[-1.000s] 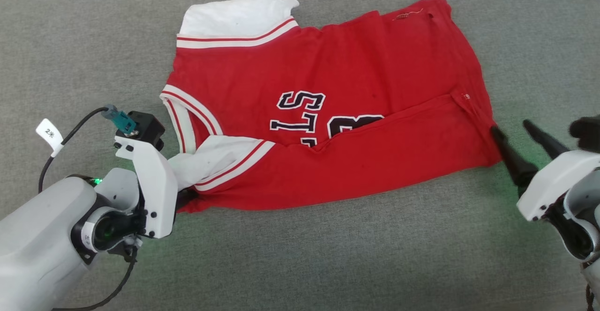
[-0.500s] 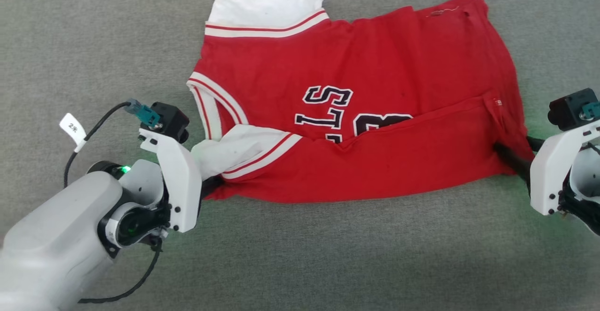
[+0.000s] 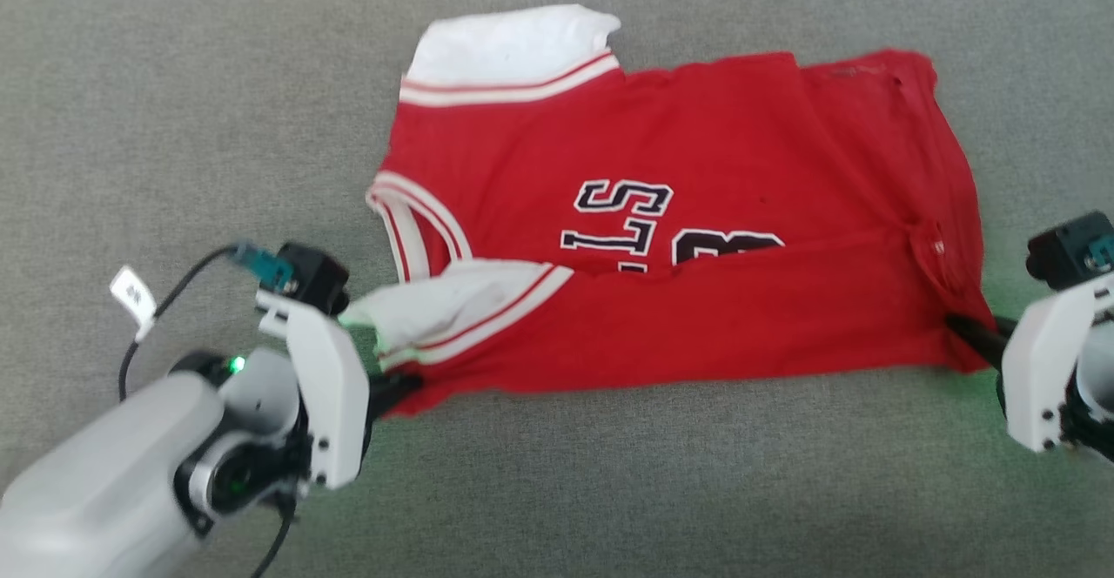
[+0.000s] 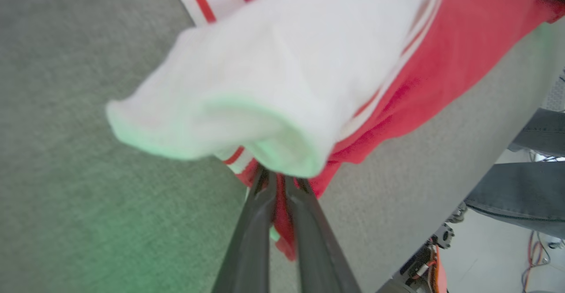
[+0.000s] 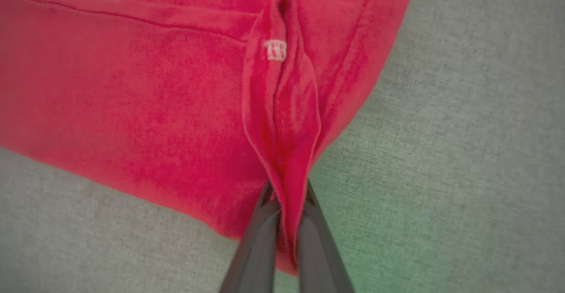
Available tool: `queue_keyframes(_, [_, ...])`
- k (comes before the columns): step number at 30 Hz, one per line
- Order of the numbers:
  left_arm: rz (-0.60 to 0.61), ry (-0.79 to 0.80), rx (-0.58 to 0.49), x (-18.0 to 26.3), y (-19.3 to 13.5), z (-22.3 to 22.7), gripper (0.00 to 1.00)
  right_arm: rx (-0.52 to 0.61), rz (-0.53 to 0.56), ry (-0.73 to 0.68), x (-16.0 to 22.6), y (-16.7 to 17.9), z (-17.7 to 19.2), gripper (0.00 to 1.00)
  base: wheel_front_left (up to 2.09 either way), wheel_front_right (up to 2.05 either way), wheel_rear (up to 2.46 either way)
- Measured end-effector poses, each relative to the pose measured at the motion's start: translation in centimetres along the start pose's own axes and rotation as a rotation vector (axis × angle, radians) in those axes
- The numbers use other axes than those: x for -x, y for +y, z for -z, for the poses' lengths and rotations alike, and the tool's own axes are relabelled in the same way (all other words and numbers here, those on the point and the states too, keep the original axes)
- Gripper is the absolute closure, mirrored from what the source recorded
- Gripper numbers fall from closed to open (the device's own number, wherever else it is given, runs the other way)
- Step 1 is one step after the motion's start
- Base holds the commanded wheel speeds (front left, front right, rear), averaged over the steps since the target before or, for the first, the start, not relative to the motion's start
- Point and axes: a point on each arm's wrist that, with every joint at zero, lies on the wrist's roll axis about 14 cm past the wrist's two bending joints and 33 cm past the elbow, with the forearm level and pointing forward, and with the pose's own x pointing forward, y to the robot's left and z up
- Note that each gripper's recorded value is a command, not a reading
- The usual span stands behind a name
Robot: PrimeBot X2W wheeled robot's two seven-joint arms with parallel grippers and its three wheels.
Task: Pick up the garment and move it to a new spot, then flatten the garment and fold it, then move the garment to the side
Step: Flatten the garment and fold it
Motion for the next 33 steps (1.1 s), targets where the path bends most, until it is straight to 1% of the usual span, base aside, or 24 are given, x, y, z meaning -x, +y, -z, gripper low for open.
queue_keyframes(5, [0.034,0.023,0.018,1.8,-1.3,2.1,1.0,0.006,-0.013,0.016,1.5,0.3,1.1,1.0,0.0,0.0,0.0])
queue_keyframes(11, [0.059,0.046,0.039,4.0,-2.8,4.2,1.0,-0.009,-0.025,0.091,3.0,0.4,4.1,1.0,0.0,0.0,0.0])
queue_keyframes(14, [0.068,0.043,0.046,4.2,-3.4,4.6,1.0,-0.024,-0.017,0.074,3.4,0.2,4.0,1.0,0.0,0.0,0.0])
queue_keyframes(17, [0.068,0.003,0.051,4.2,-3.7,4.0,1.0,-0.032,-0.011,0.041,3.5,0.2,3.6,1.0,0.0,0.0,0.0])
queue_keyframes(19, [0.063,-0.025,0.054,4.2,-3.7,3.5,0.62,-0.035,0.0,-0.006,3.6,0.2,2.9,0.55,0.0,0.0,0.0])
queue_keyframes(20, [0.064,-0.033,0.054,4.2,-3.7,3.4,0.35,-0.038,0.012,-0.039,3.7,0.0,2.3,0.1,0.0,0.0,0.0])
queue_keyframes(21, [0.066,-0.036,0.054,4.3,-3.8,3.4,0.09,-0.043,0.026,-0.078,3.9,-0.3,1.6,0.0,0.0,0.0,0.0])
queue_keyframes(22, [0.069,-0.045,0.054,4.3,-3.8,3.3,0.0,-0.05,0.037,-0.11,4.0,-0.5,1.1,0.0,0.0,0.0,0.0])
queue_keyframes(25, [0.051,-0.101,0.052,4.9,-3.3,2.0,0.0,-0.054,0.071,-0.185,4.5,-0.7,0.3,0.0,0.0,0.0,0.0])
queue_keyframes(26, [0.051,-0.101,0.052,4.9,-3.3,2.0,0.0,-0.054,0.071,-0.185,4.5,-0.7,0.3,0.0,0.0,0.0,0.0])
queue_keyframes(31, [0.018,-0.231,0.031,6.0,-2.1,-1.5,0.0,-0.072,0.131,-0.368,5.9,-1.2,-2.2,0.0,0.0,0.0,0.0])
queue_keyframes(33, [-0.005,-0.323,0.03,6.3,-1.4,-4.1,0.0,-0.08,0.153,-0.444,6.4,-1.2,-3.1,0.0,0.0,0.0,0.0])
